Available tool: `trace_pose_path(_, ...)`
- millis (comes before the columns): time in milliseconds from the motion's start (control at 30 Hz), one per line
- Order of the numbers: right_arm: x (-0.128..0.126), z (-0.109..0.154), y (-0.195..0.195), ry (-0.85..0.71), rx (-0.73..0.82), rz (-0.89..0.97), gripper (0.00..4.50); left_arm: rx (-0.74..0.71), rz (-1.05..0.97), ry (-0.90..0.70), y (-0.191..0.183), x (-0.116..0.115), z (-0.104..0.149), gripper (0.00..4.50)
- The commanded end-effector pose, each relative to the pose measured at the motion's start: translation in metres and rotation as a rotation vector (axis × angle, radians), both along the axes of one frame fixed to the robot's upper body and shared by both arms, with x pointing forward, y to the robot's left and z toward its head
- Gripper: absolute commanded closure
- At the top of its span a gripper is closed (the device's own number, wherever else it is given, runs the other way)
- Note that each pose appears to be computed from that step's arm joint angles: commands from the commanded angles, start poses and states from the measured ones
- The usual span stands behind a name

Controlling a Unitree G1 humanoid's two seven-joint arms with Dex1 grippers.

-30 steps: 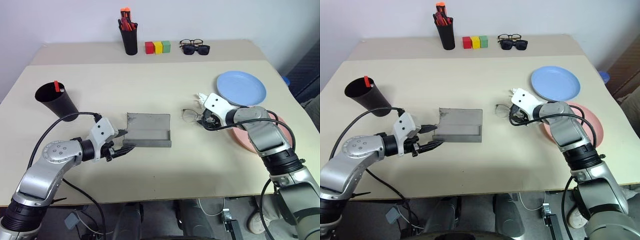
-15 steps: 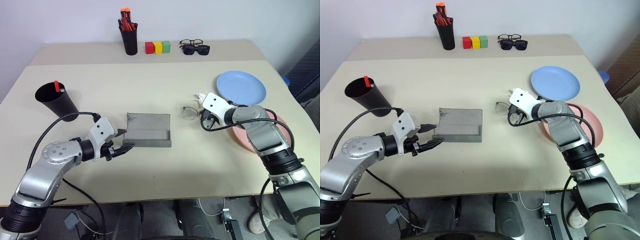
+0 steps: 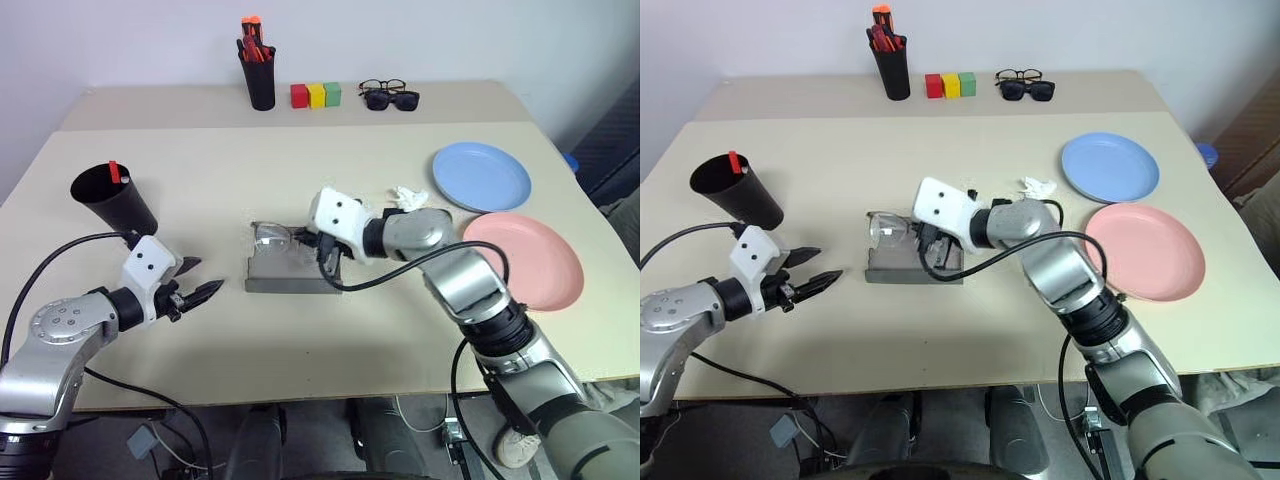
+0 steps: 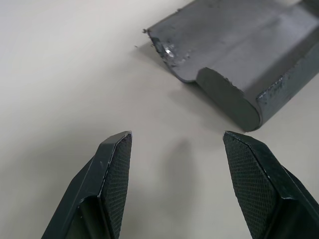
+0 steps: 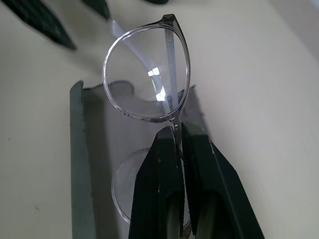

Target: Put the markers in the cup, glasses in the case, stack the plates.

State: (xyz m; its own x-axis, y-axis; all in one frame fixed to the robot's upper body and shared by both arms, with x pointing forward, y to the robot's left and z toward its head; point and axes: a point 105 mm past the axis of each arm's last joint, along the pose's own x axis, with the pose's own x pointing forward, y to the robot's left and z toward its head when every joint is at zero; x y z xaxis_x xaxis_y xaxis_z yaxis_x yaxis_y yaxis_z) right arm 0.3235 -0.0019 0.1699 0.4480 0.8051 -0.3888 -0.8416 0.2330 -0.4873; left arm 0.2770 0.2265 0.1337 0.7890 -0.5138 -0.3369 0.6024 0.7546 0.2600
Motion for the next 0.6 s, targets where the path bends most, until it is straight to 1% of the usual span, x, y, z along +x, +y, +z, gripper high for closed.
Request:
trace_pose_path(33, -0.001, -0.008, 0.001, -0.042, -0.057, -0.009, 4.46, 0.011, -0.024, -0.06, -0.006, -0.001, 0.017, 1.54)
trace_pose_path(200, -0.007, -0.014, 0.0, -0.01, -0.072, -0.003, 4.46, 0.003, -0.038, -0.057, -0.012, -0.002, 0.016, 1.54)
trace_pose_path(300, -0.008, -0.013, 0.001, -0.009, -0.063, -0.008, 3.61, -0.006, -0.044, -0.061, -0.015, 0.001, 0.017, 1.54)
trace_pose_path(333, -0.007, -0.012, 0.001, -0.01, -0.058, -0.01, 3.05, -0.009, -0.045, -0.062, -0.016, 0.002, 0.017, 1.54)
trace_pose_path(367, -0.005, -0.01, 0.001, -0.02, -0.054, -0.024, 2.67, -0.013, -0.048, -0.065, -0.016, 0.004, 0.018, 1.54)
trace_pose_path(400, -0.004, -0.009, 0.0, -0.028, -0.052, -0.036, 2.04, -0.015, -0.05, -0.067, -0.017, 0.005, 0.018, 1.54)
trace_pose_path(500, 0.0, -0.008, -0.002, -0.048, -0.056, -0.053, 0.56, -0.015, -0.058, -0.082, -0.018, 0.01, 0.021, 1.54)
trace_pose_path(533, 0.0, -0.008, -0.003, -0.049, -0.054, -0.054, 0.56, -0.016, -0.059, -0.09, -0.019, 0.012, 0.022, 1.54)
trace_pose_path(600, -0.002, -0.002, -0.004, -0.051, -0.025, -0.048, 0.56, -0.06, -0.05, -0.141, -0.021, 0.022, 0.035, 1.54)
